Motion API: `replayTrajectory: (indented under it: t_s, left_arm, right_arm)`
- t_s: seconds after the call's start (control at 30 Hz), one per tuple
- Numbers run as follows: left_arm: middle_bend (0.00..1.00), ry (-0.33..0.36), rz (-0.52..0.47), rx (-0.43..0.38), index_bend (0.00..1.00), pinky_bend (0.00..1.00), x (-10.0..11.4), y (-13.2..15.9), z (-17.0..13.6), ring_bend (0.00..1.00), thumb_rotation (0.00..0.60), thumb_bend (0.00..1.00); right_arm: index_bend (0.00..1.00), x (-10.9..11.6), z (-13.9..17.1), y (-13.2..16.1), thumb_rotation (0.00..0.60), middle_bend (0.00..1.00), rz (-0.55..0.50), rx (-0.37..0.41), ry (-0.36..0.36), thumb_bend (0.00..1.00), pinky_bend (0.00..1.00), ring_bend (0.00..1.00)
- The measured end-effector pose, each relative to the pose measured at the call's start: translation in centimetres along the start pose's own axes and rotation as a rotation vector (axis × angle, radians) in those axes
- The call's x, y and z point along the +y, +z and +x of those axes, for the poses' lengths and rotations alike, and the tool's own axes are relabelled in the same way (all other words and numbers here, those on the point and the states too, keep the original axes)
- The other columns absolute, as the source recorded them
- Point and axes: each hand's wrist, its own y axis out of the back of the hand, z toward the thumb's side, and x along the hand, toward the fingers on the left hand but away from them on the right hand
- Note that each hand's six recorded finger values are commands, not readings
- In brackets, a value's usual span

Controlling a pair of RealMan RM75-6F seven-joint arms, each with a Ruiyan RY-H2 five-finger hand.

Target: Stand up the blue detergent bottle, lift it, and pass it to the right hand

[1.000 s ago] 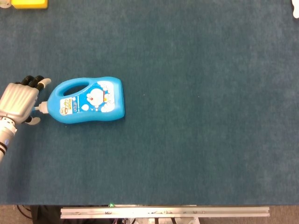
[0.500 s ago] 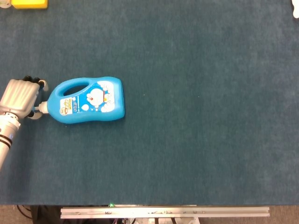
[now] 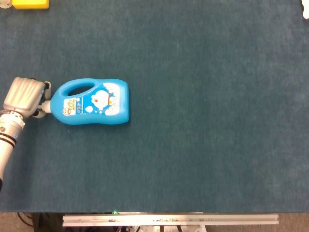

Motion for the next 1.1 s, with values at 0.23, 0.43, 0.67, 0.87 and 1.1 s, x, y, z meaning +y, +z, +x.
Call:
replayTrajectory:
  t_s: [0.23,0.43,0.67,0.87,1.1]
  left_arm:
    - [0.65,0.013,-0.005,-0.022,0.59,0.67,0.1,0.5,0.4,0.59,0.6,0.24]
    - [0.7,0.021,0.002,-0.048,0.63,0.71,0.3,0.9,0.7,0.63,0.6,0.28]
    - [0.76,0.04,-0.013,-0.062,0.65,0.78,0.6,1.3,0.9,0.68,0.6,0.4]
    - [0.78,0.093,-0.024,-0.077,0.66,0.78,2.1,1.3,1.0,0.68,0.6,0.43]
    - [0.78,0.179,0.009,-0.118,0.66,0.78,4.6,0.8,0.2,0.68,0.6,0.43]
  right_arm:
    - [0.2,0.2,0.1,0.1,0.6,0.28,-0.007,0.0,-0.007,0.27,0.22,0.16]
    - [0.2,0.4,0.0,0.0,0.6,0.29,-0.015,-0.001,-0.012,0.27,0.22,0.16]
    - [0.2,0.6,0.0,-0.1,0.6,0.29,-0.024,-0.003,-0.02,0.27,0.22,0.16]
    - [0.2,0.7,0.0,-0.2,0.6,0.29,-0.031,-0.002,-0.026,0.27,0.22,0.16]
    - [0.2,0.2,-0.4,0.4,0.6,0.29,-0.031,0.024,-0.003,0.27,0.22,0.16]
